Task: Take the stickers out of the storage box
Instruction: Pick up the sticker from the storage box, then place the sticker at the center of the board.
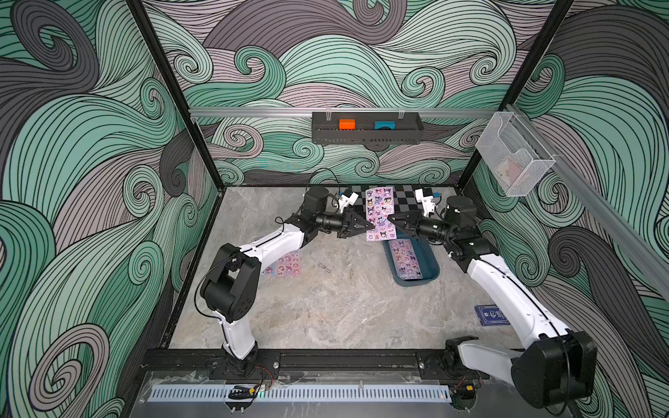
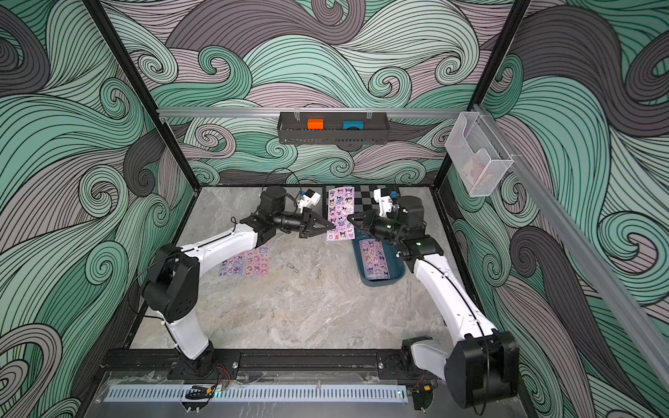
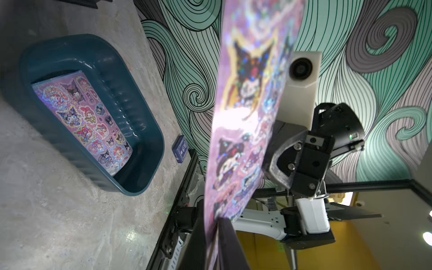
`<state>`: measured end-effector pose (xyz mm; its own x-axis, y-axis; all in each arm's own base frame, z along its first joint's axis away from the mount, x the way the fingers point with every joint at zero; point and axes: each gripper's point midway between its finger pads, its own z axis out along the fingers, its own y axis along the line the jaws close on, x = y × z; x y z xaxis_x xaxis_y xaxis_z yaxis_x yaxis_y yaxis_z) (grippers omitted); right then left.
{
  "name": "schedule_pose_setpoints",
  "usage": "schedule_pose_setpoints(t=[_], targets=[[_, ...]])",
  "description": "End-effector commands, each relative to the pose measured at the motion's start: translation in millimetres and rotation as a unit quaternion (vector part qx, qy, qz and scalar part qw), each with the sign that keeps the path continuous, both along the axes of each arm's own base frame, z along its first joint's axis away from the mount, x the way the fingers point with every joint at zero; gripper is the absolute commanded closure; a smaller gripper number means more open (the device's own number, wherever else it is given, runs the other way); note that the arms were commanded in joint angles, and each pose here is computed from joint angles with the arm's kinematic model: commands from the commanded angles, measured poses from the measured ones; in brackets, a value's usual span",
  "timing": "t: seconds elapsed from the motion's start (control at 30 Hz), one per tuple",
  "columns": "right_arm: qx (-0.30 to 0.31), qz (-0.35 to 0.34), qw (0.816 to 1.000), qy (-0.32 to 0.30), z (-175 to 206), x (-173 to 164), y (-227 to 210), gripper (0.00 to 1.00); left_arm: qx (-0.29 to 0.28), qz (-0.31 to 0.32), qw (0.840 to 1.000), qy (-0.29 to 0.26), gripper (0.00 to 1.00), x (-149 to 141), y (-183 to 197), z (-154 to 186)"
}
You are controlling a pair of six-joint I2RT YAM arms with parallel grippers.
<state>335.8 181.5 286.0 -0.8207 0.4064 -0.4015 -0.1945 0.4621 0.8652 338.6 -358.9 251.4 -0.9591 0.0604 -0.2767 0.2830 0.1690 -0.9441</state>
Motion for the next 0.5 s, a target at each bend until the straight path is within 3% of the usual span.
schedule_pose_setpoints(t=[0.0,0.17,0.3,0.47], targets=[[-0.031,0.007,0.999,-0.008,-3,3,10,1.00,0.044,0.053,0.997,-0.018,0.72,20,34,3],[-0.058,0.039,0.997,0.006,-25,9,48,1.00,0.144,0.135,0.980,-0.023,0.62,38,100,-26],[-0.079,0.089,0.993,0.022,-51,12,103,1.00,0.206,0.189,0.960,-0.015,0.62,47,150,-44],[-0.088,0.131,0.987,0.040,-88,11,163,1.00,0.225,0.246,0.943,-0.006,0.61,53,194,-50]])
